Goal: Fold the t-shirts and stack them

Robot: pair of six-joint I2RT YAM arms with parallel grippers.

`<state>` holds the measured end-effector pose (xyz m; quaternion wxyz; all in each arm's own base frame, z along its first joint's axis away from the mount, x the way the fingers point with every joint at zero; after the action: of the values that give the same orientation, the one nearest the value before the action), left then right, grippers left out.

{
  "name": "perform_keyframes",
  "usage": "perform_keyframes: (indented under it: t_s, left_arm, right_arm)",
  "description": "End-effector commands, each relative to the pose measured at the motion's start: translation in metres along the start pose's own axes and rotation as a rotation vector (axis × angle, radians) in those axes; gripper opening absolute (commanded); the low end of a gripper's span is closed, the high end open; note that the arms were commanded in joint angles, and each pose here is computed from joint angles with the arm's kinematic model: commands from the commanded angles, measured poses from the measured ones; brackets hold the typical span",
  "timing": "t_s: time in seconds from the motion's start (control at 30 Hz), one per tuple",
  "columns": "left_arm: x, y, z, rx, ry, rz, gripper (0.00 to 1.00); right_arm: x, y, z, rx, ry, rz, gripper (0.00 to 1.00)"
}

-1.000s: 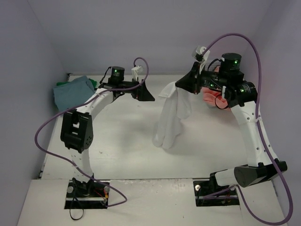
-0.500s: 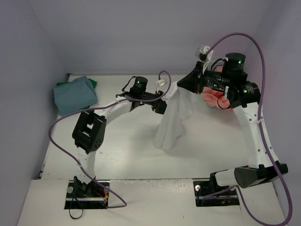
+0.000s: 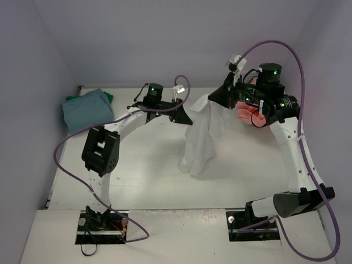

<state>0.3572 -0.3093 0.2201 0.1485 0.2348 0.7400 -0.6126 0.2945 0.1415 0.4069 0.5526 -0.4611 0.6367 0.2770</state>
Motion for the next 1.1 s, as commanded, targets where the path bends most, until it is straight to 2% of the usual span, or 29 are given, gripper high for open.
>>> perform_keyframes:
  t_s: [0.0,0.17,0.23,0.43,0.5,0.63,0.73,0.97,1.07]
  left_arm:
    - [-0.06,0.011,-0.063,-0.172,-0.197,0.14,0.0]
    - [-0.09,0.037,-0.128,-0.431,-0.33,0.197,0.0]
    - [-0.103,0.032,-0.147,-0.485,-0.384,0.225,0.0]
    - [-0.141,-0.005,-0.194,-0.47,-0.519,0.252,0.0]
    - [-0.151,-0.021,-0.207,-0.466,-0.561,0.26,0.0]
    - [-0.163,-0.073,-0.23,-0.413,-0.623,0.312,0.0]
    - [-0.156,-0.117,-0.246,-0.403,-0.653,0.374,0.0]
    - [-0.109,-0.247,-0.29,-0.461,-0.729,0.61,0.0]
    - [-0.075,-0.28,-0.284,-0.41,-0.662,0.596,0.0]
  right_arm:
    - [-0.004,-0.018,0.006,0.063,-0.02,-0.076,0.0]
    - [0.005,-0.028,0.012,0.094,-0.004,-0.085,0.0]
    - [0.011,-0.031,0.014,0.112,0.008,-0.077,0.0]
    - [0.015,-0.052,0.017,0.25,0.013,-0.088,0.0]
    - [0.013,-0.053,0.017,0.241,-0.001,-0.091,0.0]
    - [0.004,-0.031,0.013,0.111,-0.048,-0.099,0.0]
    - [0.0,-0.008,0.001,0.036,-0.069,-0.126,0.0]
    - [-0.032,0.034,-0.036,-0.008,-0.129,-0.199,0.0]
    - [-0.048,0.055,-0.051,-0.06,-0.185,-0.197,0.0]
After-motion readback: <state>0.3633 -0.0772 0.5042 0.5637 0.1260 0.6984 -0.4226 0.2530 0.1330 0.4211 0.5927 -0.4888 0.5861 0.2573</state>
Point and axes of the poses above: each gripper's point midway between its finger pads, its own z axis out along the fingers, its own y axis along the line the jaws close on, x = y × z, the point moved 6 cm from there along -z, back along the fingers, and after that the axes turned 12 degrees about -z, right-handed, at the moved point
